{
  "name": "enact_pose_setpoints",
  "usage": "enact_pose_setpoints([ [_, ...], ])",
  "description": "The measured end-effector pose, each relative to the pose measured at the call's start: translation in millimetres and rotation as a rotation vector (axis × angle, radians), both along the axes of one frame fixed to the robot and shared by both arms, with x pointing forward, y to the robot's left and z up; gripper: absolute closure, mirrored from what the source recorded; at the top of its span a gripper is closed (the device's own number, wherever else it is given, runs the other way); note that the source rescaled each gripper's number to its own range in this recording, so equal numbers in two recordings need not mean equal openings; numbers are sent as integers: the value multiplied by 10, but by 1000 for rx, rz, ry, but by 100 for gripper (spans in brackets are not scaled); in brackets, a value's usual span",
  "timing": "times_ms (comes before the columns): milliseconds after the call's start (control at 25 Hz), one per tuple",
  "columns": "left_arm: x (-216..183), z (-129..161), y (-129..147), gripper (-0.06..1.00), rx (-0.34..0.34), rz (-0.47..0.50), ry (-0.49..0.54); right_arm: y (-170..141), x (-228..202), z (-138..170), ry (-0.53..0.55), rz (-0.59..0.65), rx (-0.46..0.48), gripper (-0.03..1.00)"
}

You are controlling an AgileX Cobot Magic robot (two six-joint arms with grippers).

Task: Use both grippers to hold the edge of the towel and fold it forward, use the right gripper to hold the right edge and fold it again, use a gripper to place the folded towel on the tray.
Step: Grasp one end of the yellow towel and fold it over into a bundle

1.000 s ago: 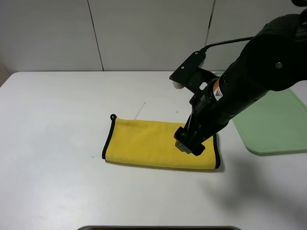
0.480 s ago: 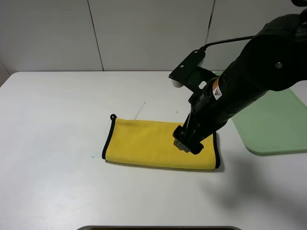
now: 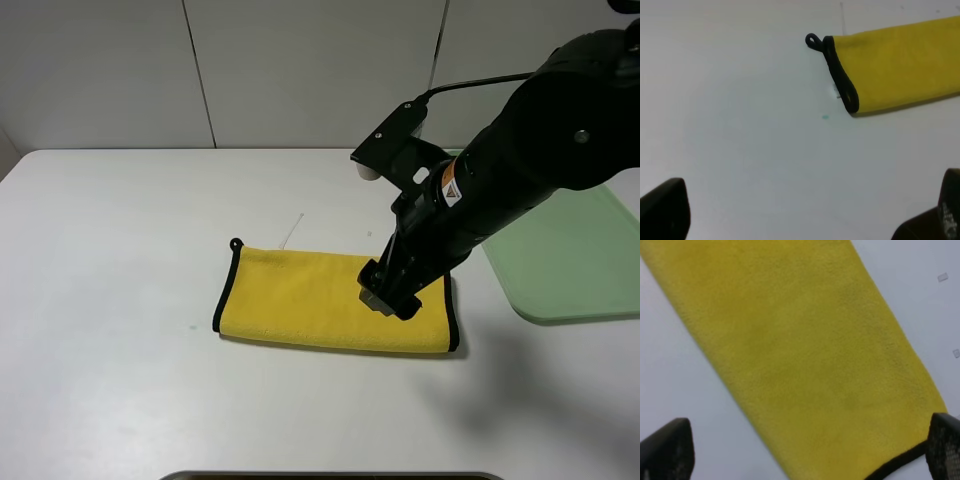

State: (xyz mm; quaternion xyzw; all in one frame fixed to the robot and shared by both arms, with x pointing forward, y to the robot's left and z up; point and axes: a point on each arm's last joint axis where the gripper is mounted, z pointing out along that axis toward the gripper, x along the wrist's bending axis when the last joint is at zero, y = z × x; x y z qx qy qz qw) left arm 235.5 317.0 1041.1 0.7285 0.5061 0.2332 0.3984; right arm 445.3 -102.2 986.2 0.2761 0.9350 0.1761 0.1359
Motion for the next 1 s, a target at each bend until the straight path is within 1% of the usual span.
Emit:
enact_pose_setpoints([
  [320, 0, 0, 0, -6, 0, 2, 0, 10, 4, 4, -4, -2, 13, -3],
  [440, -8, 0, -2, -6, 0, 46, 0, 19, -2, 5, 8, -18, 29, -3],
  [560, -21, 0, -6, -6, 0, 127, 0, 26, -9, 5, 22, -33, 44, -3],
  [880, -65, 0, -27, -6, 0, 412, 0, 48, -23, 7, 48, -62, 81, -3],
  [1000, -78, 0, -37, -6, 0, 502, 0, 60, -35, 8, 69, -82, 103, -3],
])
